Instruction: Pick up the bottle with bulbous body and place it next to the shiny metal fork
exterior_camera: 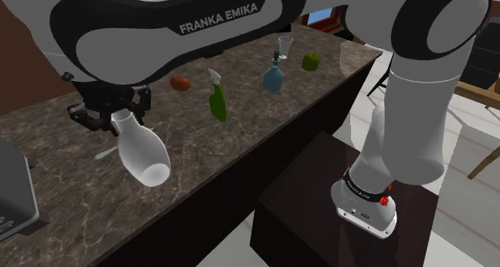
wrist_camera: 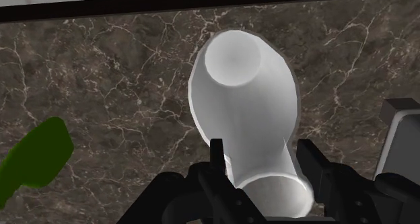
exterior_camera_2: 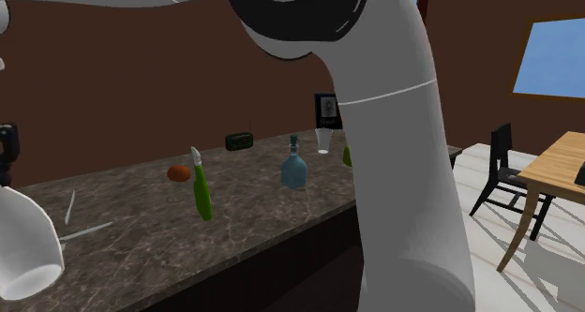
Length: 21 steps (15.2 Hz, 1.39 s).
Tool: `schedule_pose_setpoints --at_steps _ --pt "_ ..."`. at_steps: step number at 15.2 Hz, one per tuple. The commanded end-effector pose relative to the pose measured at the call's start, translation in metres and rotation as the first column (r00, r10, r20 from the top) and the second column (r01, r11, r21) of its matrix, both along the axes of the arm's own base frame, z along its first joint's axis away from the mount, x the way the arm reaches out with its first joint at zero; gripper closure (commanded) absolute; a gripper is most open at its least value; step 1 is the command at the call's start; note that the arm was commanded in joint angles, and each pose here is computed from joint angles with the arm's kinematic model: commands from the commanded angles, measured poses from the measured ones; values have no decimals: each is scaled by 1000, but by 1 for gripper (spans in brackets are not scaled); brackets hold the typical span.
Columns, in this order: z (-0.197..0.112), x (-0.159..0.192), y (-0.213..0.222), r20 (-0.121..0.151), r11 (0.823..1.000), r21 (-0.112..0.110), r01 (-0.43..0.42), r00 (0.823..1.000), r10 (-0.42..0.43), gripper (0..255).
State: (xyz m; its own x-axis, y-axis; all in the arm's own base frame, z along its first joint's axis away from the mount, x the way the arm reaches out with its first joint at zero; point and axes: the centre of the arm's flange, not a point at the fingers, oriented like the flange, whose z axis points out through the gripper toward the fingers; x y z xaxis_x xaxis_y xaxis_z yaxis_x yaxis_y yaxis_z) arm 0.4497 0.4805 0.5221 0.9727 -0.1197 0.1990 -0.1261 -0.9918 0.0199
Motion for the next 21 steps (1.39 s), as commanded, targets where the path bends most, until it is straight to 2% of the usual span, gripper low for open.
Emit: schedule_pose_setpoints --at_steps 1,17,21 --pt "-5 -1 21 1 1000 1 1 1000 -1 255" --pt "-91 -1 21 1 1000 1 1 1000 -1 255" --pt "-91 -1 21 1 1000 1 1 1000 -1 255"
